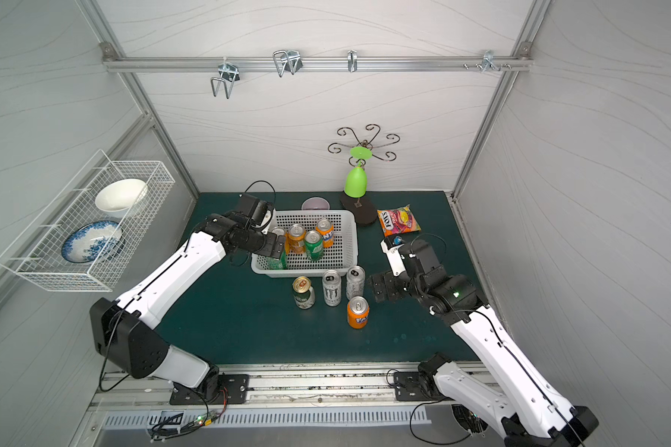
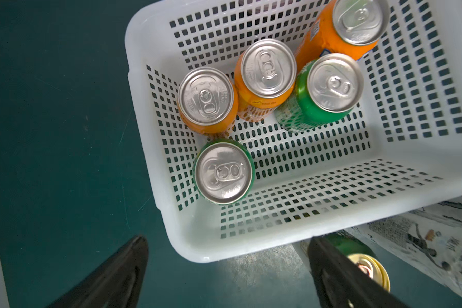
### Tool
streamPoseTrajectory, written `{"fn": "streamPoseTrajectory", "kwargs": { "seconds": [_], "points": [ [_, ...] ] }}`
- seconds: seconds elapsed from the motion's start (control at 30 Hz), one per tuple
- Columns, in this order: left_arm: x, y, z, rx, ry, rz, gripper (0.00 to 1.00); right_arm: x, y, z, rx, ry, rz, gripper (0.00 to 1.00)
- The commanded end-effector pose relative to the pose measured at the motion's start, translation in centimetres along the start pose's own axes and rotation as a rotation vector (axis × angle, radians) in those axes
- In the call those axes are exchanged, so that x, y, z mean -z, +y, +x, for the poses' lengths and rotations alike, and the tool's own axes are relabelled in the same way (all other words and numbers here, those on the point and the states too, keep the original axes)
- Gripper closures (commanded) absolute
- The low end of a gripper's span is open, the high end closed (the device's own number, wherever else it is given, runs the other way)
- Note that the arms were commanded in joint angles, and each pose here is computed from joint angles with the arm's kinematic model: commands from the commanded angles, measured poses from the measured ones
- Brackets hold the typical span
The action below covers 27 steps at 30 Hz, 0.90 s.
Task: Take out the drinks from the basket
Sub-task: Place the drink at the center of the board, then pick up the drink from the basket.
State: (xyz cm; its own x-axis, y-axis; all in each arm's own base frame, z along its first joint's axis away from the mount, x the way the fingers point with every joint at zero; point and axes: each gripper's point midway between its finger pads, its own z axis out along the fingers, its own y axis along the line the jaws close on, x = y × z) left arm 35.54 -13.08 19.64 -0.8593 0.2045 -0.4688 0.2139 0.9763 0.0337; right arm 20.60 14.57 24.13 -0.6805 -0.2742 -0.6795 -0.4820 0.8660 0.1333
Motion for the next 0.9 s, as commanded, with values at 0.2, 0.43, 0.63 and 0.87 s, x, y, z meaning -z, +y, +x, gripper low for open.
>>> {"fn": "streamPoseTrajectory", "kwargs": {
  "seconds": [0.2,0.43,0.63,0.87],
  "points": [
    [-3.6,0.1,-1.6,0.021,0.032,0.033,0.02,-0.3,-0.4,0.7,-0.011,0.006,0.005,0.01],
    [-6.3,0.6,-1.4,0.032,0.073,0.023,0.02,-0.5,-0.5,0.7,-0.015,0.007,0.004,0.01],
    [-8.4,0.7,-0.9,0.041,0.112,0.007,0.04,-0.8,-0.7,0.8,-0.019,0.018,0.011,0.01],
    [-10.3,0.7,0.3,0.044,0.155,-0.001,0.08,-1.1,-1.0,1.0,-0.030,0.020,0.014,0.01]
  ]
}}
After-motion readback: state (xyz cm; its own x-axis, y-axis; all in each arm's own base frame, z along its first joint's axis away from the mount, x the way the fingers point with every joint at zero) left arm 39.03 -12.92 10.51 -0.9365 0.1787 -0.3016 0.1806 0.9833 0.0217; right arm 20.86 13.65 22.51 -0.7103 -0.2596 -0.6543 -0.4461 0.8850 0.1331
